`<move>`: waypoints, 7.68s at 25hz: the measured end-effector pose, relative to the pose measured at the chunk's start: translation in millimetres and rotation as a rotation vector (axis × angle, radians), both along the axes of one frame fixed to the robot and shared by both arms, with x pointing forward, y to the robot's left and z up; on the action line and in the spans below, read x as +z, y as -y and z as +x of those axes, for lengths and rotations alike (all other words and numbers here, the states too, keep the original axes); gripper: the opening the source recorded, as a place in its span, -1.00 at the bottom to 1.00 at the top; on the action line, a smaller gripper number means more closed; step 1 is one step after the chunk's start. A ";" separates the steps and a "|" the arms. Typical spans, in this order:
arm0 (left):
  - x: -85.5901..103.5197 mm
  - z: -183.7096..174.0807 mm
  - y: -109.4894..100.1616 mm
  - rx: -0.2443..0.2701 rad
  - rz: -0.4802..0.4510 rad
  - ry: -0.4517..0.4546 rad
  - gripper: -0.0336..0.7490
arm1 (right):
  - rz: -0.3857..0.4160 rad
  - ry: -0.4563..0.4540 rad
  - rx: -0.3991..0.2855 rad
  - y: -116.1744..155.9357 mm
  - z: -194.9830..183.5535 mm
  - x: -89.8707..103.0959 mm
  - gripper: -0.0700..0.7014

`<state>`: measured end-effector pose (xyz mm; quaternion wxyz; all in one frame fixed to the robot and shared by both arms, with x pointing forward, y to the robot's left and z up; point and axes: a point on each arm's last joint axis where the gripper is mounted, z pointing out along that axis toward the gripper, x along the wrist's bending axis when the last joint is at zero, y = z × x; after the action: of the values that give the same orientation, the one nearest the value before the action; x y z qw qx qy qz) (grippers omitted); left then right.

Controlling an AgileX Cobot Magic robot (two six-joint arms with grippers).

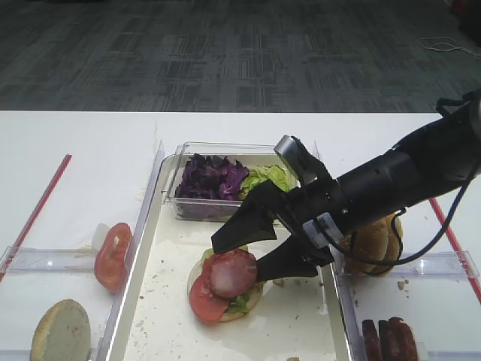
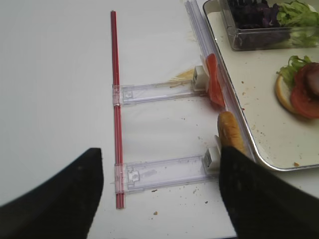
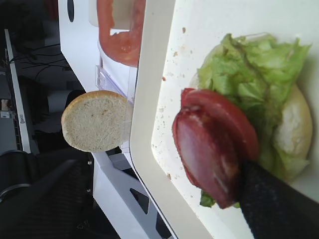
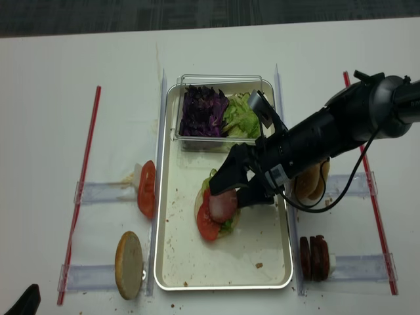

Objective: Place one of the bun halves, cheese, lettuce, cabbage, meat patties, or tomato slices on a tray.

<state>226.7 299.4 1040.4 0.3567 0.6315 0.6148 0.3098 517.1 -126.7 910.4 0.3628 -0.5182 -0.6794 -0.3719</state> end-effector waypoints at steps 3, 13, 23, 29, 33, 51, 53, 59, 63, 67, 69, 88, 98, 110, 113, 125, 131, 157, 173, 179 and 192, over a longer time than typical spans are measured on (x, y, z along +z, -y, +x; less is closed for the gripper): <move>0.0 0.0 0.0 0.000 0.000 0.000 0.34 | -0.002 0.003 0.004 0.2 -0.5 1.6 0.89; 0.0 0.0 0.0 0.000 0.000 0.000 0.34 | -0.104 0.067 0.057 4.6 0.6 11.2 0.89; 0.0 0.0 0.0 0.000 0.000 0.000 0.34 | -0.200 0.083 0.140 3.6 17.9 34.9 0.89; 0.0 0.0 0.0 0.000 0.000 0.000 0.34 | -0.260 0.103 0.178 3.9 28.0 57.0 0.89; 0.0 0.0 0.0 0.000 0.000 0.000 0.34 | -0.348 0.143 0.193 8.3 34.3 80.7 0.89; 0.0 0.0 0.0 0.000 0.000 0.000 0.34 | -0.829 0.335 0.080 38.1 75.6 138.2 0.89; 0.0 0.0 0.0 0.000 0.000 0.000 0.34 | -0.882 0.355 0.084 42.7 77.4 138.4 0.89; 0.0 0.0 0.0 0.000 0.000 0.000 0.34 | -1.078 0.394 0.084 60.0 82.2 137.1 0.89; 0.0 0.0 0.0 0.000 0.000 0.000 0.34 | -1.097 0.391 0.068 61.7 82.8 137.2 0.89; 0.0 0.0 0.0 0.000 0.000 0.000 0.34 | -1.099 0.390 0.062 61.9 83.0 137.6 0.89; 0.0 0.0 0.0 0.000 0.000 0.000 0.34 | -1.101 0.390 0.063 62.0 83.1 137.7 0.89; 0.0 0.0 0.0 0.000 0.000 0.000 0.34 | -1.165 0.255 -0.160 151.0 99.2 137.8 0.89; 0.0 0.0 0.0 0.000 0.000 0.000 0.34 | -1.105 0.203 -0.223 174.2 99.5 137.5 0.89; 0.0 0.0 0.0 0.000 0.000 0.000 0.34 | -1.098 0.237 -0.240 173.9 93.0 151.7 0.89; 0.0 0.0 0.0 0.000 0.000 0.000 0.34 | -1.098 0.254 -0.251 174.0 82.7 161.4 0.89; 0.0 0.0 0.0 0.000 0.000 0.000 0.34 | -1.087 0.346 -0.308 174.0 9.9 206.0 0.89; 0.0 0.0 0.0 0.000 0.000 0.000 0.34 | -1.072 0.433 -0.360 173.8 -48.1 208.8 0.89; 0.0 0.0 0.0 0.000 0.000 0.000 0.34 | -0.921 0.749 -0.657 170.4 -222.9 139.7 0.89; 0.0 0.0 0.0 0.000 0.000 0.000 0.34 | -0.897 0.808 -0.694 170.2 -246.3 141.2 0.89; 0.0 0.0 0.0 0.000 0.000 0.000 0.34 | -0.904 0.795 -0.679 170.1 -252.2 138.9 0.89; 0.0 0.0 0.0 0.000 0.000 0.000 0.34 | -0.864 0.942 -0.747 170.0 -286.3 134.4 0.89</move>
<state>226.7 299.4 1040.4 0.3567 0.6315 0.6148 0.3098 230.8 -296.7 1044.8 -0.3542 -0.5969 -0.6274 -0.3531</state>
